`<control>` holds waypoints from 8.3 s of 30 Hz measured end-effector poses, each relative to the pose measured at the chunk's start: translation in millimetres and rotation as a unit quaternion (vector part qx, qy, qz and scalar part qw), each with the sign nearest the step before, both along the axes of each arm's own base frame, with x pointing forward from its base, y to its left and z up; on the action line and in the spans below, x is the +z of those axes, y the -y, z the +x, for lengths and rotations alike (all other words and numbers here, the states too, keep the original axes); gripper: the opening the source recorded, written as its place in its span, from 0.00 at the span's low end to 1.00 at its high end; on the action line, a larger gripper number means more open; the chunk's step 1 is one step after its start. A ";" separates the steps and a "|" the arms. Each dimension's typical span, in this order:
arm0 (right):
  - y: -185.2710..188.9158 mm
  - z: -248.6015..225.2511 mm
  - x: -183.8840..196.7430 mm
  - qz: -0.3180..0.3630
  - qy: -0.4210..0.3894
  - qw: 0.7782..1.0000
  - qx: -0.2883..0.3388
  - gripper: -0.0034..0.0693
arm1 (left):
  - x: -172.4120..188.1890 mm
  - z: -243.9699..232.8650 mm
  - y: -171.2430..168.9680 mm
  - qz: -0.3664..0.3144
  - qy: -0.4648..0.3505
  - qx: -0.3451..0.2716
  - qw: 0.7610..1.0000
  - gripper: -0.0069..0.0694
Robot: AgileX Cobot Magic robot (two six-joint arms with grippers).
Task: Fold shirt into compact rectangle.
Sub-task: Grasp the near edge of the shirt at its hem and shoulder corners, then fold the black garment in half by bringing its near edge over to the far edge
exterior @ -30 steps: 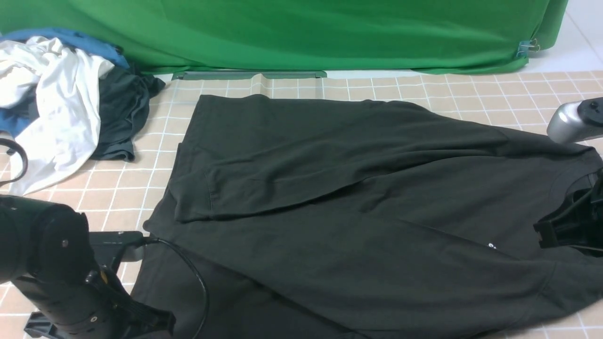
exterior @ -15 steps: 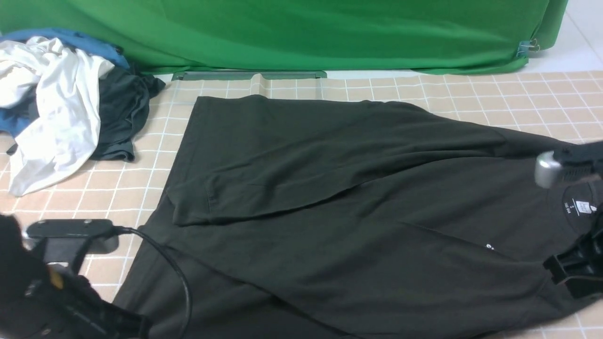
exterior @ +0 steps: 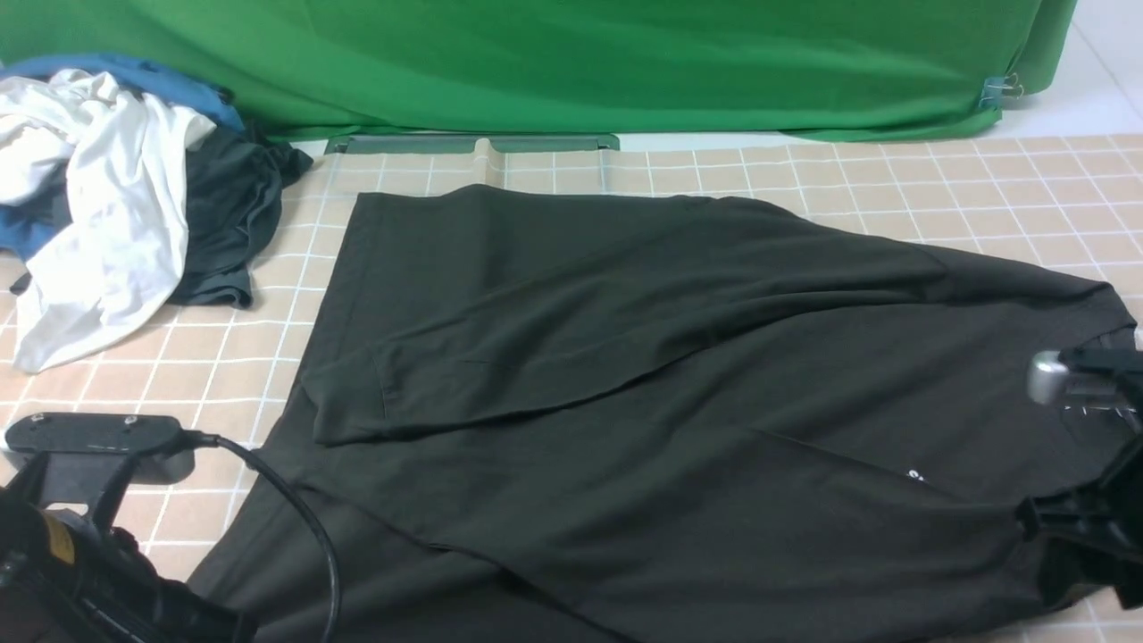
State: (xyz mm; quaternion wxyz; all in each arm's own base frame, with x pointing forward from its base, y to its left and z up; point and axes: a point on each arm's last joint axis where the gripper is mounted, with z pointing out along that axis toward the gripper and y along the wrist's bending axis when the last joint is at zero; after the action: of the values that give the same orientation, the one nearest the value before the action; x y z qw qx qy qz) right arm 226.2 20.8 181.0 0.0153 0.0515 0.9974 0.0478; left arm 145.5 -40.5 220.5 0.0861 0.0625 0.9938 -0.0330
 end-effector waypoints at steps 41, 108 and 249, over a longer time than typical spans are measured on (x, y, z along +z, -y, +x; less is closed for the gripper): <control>3.4 -24.4 10.0 -0.006 -0.113 0.989 0.093 0.13 | -0.5 -4.9 -1.3 0.009 -0.025 -0.005 1.000 0.14; -90.0 159.3 51.2 0.035 0.065 0.980 0.187 0.62 | 23.8 307.5 31.7 -0.034 0.094 0.095 0.990 0.14; -77.0 231.2 105.5 -0.131 0.306 0.904 0.270 0.31 | 67.6 328.1 29.7 -0.034 0.169 0.038 0.984 0.30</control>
State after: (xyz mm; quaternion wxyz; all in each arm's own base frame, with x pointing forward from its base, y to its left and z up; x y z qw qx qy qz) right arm 457.4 97.7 286.5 0.3130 -0.2392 0.9167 -0.0676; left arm 473.6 -70.2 288.1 0.2557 0.0263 0.9650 -0.0521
